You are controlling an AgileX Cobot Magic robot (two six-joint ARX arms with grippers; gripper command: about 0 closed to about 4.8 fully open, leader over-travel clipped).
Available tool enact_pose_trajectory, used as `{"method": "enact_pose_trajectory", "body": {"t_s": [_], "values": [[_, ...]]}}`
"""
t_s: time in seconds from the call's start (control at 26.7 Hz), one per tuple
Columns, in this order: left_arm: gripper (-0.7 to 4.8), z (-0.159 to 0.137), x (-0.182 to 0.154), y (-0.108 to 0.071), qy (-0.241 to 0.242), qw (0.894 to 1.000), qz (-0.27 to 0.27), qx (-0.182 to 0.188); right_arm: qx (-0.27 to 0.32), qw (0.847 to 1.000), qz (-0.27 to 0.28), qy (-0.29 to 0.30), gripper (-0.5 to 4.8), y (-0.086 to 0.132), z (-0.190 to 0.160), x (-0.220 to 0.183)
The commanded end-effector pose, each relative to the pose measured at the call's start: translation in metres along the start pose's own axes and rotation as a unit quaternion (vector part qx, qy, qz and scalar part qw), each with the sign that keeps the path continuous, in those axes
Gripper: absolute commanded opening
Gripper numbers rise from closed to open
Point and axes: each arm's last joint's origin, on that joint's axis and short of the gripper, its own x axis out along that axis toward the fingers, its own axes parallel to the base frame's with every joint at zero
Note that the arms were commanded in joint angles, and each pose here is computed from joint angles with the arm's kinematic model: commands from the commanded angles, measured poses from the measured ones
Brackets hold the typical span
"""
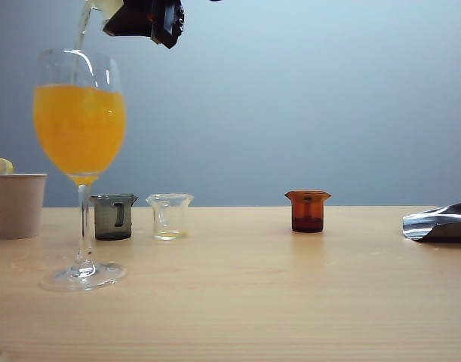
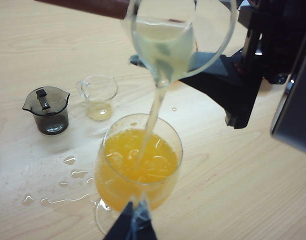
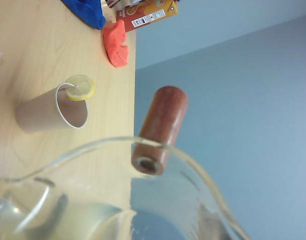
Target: Pick up the third measuring cup from the left, pour the pineapple juice inside into the goblet, and finally put the measuring cup back in its original place.
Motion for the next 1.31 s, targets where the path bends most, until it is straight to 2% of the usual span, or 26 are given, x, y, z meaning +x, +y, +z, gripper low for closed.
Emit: {"method": "enact_pose_trajectory", "body": {"t_s": [0.04, 0.11, 0.45, 0.67, 0.86, 1.31], "values": [[-0.05, 0.0008, -0.0004, -0.0002, -0.004, 1.000, 0.000, 0.003, -0.022, 0.999, -0.022, -0.007, 1.43, -0.0072, 0.0029, -0.0023], [-0.06, 0.0008, -0.0004, -0.0002, -0.004, 1.000, 0.000, 0.003, -0.023, 0.999, -0.022, -0.007, 1.44, -0.0073, 0.0030, -0.0024], [-0.06, 0.0008, -0.0004, -0.0002, -0.004, 1.000, 0.000, 0.004, -0.101, 0.995, -0.026, -0.006, 1.44, -0.0077, 0.0035, -0.0023], [-0.06, 0.0002, -0.0005, -0.0002, -0.001, 1.000, 0.000, 0.003, -0.153, 0.988, -0.026, -0.005, 1.44, -0.0077, 0.0035, -0.0023], [-0.06, -0.0020, -0.0005, -0.0001, 0.011, 1.000, 0.000, -0.001, -0.213, 0.977, -0.029, -0.004, 1.44, -0.0084, 0.0038, -0.0025], [-0.06, -0.0048, -0.0007, 0.0005, 0.024, 1.000, 0.010, -0.005, -0.244, 0.969, -0.047, -0.012, 1.44, -0.0109, 0.0096, -0.0028]]}}
